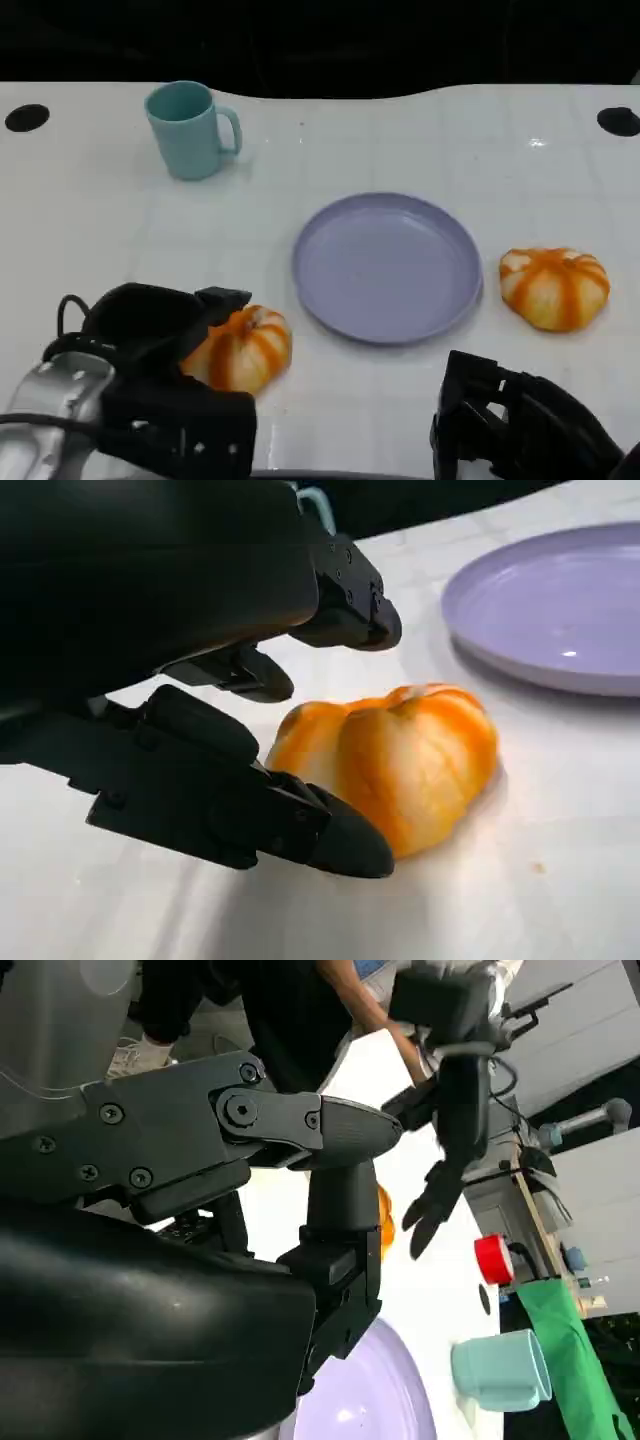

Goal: Grasp the bread from the table and place it into the plate.

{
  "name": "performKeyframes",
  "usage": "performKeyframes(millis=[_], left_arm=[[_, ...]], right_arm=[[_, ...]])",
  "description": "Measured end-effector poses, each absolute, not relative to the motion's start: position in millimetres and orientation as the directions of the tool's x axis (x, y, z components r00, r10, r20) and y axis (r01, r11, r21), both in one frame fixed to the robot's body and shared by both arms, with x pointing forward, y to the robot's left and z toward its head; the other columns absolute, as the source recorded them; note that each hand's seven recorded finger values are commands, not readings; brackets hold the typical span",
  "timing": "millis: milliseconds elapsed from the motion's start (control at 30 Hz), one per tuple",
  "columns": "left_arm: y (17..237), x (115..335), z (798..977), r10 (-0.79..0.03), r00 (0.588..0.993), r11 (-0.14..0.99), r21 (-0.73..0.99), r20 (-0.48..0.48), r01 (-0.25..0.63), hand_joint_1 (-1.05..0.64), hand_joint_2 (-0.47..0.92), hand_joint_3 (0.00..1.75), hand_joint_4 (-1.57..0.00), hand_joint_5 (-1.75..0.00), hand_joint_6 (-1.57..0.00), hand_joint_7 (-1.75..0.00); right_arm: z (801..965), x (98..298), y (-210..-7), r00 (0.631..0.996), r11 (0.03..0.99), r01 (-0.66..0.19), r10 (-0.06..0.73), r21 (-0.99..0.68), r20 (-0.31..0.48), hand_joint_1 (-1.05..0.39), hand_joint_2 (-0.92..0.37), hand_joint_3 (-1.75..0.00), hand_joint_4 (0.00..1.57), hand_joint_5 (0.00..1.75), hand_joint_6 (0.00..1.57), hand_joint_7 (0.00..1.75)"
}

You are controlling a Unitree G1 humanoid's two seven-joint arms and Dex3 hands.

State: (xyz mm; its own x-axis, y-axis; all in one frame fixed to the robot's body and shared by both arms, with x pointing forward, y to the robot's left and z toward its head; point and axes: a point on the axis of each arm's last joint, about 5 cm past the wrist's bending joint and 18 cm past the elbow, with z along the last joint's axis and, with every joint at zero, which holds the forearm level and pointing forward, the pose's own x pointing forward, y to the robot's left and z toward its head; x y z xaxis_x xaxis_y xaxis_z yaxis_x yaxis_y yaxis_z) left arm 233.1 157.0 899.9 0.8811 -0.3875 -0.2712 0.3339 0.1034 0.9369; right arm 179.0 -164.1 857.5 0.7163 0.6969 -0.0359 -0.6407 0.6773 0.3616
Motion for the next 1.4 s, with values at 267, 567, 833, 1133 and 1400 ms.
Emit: performKeyframes(millis=[267, 567, 833, 1133, 1400], left_arm=[[139.8, 238.1, 887.7, -0.36, 0.896, 0.069, 0.951, -0.259, 0.302, -0.65, 0.92, 0.02, -0.61, -0.13, -0.41, -0.03], [138.4, 240.3, 880.1, -0.382, 0.897, 0.096, 0.956, -0.221, 0.276, -0.42, 0.91, 0.19, -0.73, -1.06, -0.88, -0.32], [150.2, 240.8, 845.5, -0.444, 0.896, 0.205, 0.975, 0.016, 0.084, -0.35, 0.78, 0.73, -0.75, -1.74, -0.87, -0.91], [151.6, 241.2, 837.1, -0.46, 0.885, 0.195, 0.98, 0.073, 0.02, -0.35, 0.73, 0.8, -0.79, -1.75, -0.81, -1.17], [151.4, 240.6, 837.9, -0.457, 0.878, 0.233, 0.972, 0.139, -0.032, -0.33, 0.58, 0.99, -0.84, -1.75, -0.74, -1.36]], right_arm=[[857.4, 179.2, -164.2, 0.715, 0.676, -0.642, 0.698, 0.362, -0.035, -0.51, -0.92, -0.49, 0.62, 1.75, 0.39, 1.75], [857.4, 179.3, -164.3, 0.715, 0.676, -0.643, 0.699, 0.361, -0.034, -0.53, -0.92, -0.49, 0.62, 1.75, 0.39, 1.75], [857.9, 179.2, -164.7, 0.715, 0.676, -0.643, 0.698, 0.361, -0.033, -0.53, -0.92, -0.47, 0.63, 1.75, 0.4, 1.75], [857.9, 179.2, -164.7, 0.715, 0.676, -0.643, 0.698, 0.361, -0.034, -0.53, -0.92, -0.46, 0.63, 1.75, 0.4, 1.75], [857.8, 179.2, -164.8, 0.715, 0.676, -0.642, 0.698, 0.362, -0.034, -0.53, -0.92, -0.46, 0.63, 1.75, 0.4, 1.75]])
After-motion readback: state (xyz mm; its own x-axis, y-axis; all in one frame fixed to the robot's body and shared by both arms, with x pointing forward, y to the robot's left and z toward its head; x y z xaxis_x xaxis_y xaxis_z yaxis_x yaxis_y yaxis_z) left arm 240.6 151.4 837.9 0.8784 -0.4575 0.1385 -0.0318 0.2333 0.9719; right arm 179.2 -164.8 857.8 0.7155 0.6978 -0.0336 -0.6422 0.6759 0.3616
